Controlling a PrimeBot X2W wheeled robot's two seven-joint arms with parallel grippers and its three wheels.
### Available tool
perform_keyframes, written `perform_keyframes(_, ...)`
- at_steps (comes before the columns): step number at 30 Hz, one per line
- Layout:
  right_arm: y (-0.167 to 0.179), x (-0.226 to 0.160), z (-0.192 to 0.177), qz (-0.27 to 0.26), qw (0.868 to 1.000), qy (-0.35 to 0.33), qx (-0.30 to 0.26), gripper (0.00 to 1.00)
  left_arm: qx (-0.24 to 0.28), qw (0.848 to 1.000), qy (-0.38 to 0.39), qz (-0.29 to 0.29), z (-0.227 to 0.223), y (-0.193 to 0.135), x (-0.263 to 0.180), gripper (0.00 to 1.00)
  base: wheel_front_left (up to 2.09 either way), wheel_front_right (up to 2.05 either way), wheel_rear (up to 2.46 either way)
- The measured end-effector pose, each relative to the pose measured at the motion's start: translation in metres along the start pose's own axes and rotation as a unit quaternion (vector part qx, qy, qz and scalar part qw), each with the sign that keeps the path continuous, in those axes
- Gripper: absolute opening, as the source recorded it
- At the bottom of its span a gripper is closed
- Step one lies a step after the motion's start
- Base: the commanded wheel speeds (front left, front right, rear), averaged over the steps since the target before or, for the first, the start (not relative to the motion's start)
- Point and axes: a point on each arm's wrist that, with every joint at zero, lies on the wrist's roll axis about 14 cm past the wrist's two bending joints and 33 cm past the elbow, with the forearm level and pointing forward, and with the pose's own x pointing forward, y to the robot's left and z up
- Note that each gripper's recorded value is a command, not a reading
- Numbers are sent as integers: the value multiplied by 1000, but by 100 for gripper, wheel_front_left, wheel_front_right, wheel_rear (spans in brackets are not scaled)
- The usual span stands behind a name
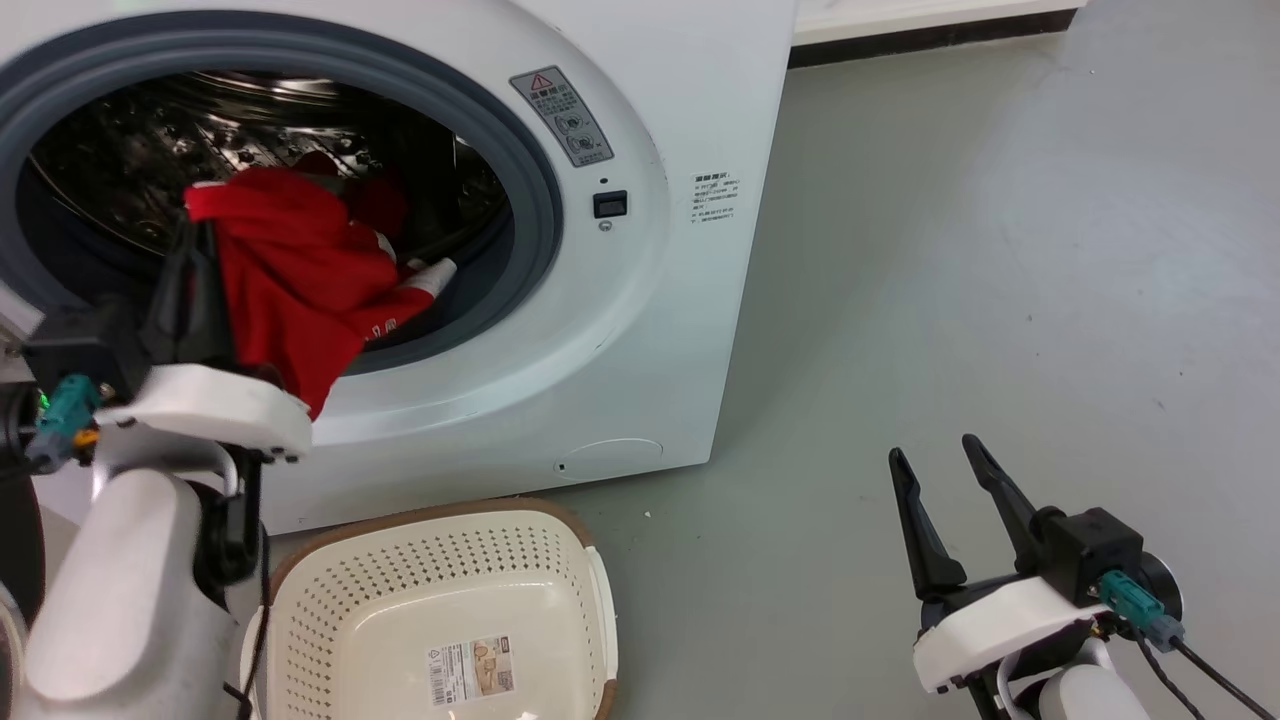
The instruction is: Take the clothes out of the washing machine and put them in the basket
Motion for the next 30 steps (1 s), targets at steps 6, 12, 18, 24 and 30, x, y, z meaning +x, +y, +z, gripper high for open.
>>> perform_keyframes(6,9,-2,2,14,1000,3,-7,100,-5,1000,-5,-8,10,-18,-39,0,0,0,0)
perform_keyframes(12,17,-4,3,26,1000,5,-13,100,-13,1000,11,-9,12,-30,-80,0,0,0,0)
perform_keyframes(18,29,-5,6,43,999,4,-15,100,-23,999,37,-1,8,-34,-114,0,0,0,0)
perform_keyframes(24,36,-1,6,54,998,5,-15,100,-41,994,96,11,-21,-36,-141,0,0,0,0)
perform_keyframes(30,39,8,0,61,998,15,-17,100,-65,984,162,35,-70,-29,-156,0,0,0,0)
